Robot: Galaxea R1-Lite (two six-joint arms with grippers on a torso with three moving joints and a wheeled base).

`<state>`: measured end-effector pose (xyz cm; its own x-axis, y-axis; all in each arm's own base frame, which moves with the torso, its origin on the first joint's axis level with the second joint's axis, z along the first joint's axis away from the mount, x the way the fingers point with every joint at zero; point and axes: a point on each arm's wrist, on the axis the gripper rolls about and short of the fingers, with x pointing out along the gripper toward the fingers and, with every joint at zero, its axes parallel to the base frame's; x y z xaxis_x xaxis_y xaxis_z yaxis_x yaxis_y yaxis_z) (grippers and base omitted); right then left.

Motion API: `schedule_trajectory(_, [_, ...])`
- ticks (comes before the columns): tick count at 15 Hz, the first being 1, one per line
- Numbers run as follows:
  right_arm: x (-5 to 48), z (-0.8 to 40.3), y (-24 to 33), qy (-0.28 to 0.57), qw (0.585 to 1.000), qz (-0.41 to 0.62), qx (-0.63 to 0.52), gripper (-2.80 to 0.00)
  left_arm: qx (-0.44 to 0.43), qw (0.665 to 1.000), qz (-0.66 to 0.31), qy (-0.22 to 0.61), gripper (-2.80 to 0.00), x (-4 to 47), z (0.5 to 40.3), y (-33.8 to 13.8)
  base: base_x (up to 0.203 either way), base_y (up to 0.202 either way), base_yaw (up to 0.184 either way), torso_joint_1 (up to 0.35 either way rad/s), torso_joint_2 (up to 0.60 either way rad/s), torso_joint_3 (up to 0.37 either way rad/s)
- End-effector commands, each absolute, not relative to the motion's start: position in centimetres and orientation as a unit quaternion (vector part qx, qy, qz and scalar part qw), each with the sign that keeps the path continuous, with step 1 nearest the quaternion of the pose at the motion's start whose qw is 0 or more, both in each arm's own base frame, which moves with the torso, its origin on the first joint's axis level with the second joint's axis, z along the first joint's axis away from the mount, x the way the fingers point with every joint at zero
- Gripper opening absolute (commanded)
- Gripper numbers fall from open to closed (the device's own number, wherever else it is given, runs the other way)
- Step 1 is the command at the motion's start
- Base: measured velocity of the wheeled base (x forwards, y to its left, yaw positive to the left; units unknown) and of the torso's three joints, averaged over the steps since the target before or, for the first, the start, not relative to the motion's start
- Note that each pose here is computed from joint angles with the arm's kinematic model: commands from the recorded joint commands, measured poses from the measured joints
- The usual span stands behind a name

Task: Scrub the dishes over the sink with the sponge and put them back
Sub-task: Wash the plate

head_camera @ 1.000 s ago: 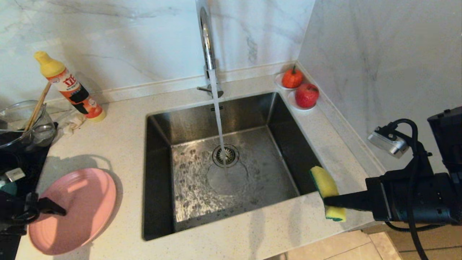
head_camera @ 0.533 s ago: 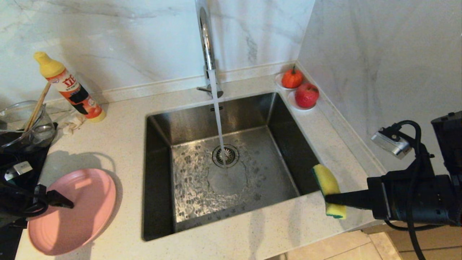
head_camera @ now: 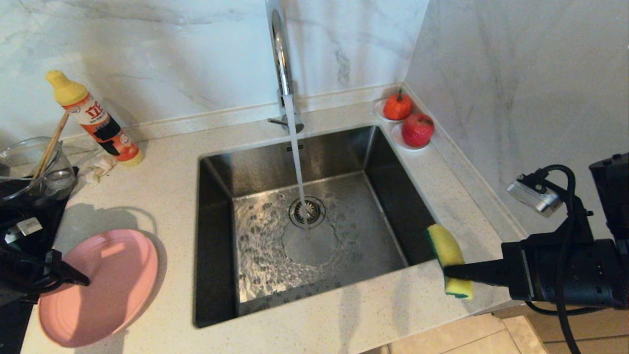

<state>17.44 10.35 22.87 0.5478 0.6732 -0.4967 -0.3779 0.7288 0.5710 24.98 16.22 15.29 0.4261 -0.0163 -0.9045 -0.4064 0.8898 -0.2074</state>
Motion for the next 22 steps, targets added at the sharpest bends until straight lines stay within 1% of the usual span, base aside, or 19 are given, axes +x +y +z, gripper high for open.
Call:
schedule_trajectory(1, [17.4,23.0,10.4,0.362,0.855,0.31,0.205,-2.8,-0.202,0.821,0.119,0.521,-2.8,24.9,15.5,16.2,0.0,0.0,0.0,0.0,0.0,0.0])
schedule_trajectory(7, [17.4,22.8,10.4,0.365,0.854,0.309,0.204,-2.8,-0.21,0.814,0.115,0.529,-2.8,24.5,15.2,15.9,0.0,0.0,0.0,0.0,0.0,0.0])
schedule_trajectory(10, [17.4,22.8,10.4,0.365,0.854,0.309,0.204,-2.8,-0.215,0.817,0.11,0.524,-2.8,24.2,15.4,15.6,0.0,0.0,0.0,0.0,0.0,0.0])
schedule_trajectory(12, [17.4,22.9,10.4,0.364,0.854,0.309,0.204,-2.8,-0.219,0.829,0.104,0.503,-2.8,23.7,16.7,15.2,0.0,0.0,0.0,0.0,0.0,0.0])
schedule_trajectory(15, [17.4,22.9,10.4,0.363,0.855,0.31,0.205,-2.8,-0.24,0.856,0.078,0.451,-2.8,22.4,19.7,13.8,0.0,0.0,0.0,0.0,0.0,0.0])
schedule_trajectory(19, [17.4,23.0,10.5,0.363,0.854,0.311,0.204,-2.8,-0.244,0.879,0.05,0.408,-2.8,21.9,23.1,10.4,0.0,0.0,0.0,0.0,0.0,0.0])
schedule_trajectory(22, [17.4,23.0,10.4,0.361,0.855,0.308,0.207,-2.8,-0.259,0.876,0.022,0.406,-2.8,22.0,25.2,7.7,0.0,0.0,0.0,0.0,0.0,0.0])
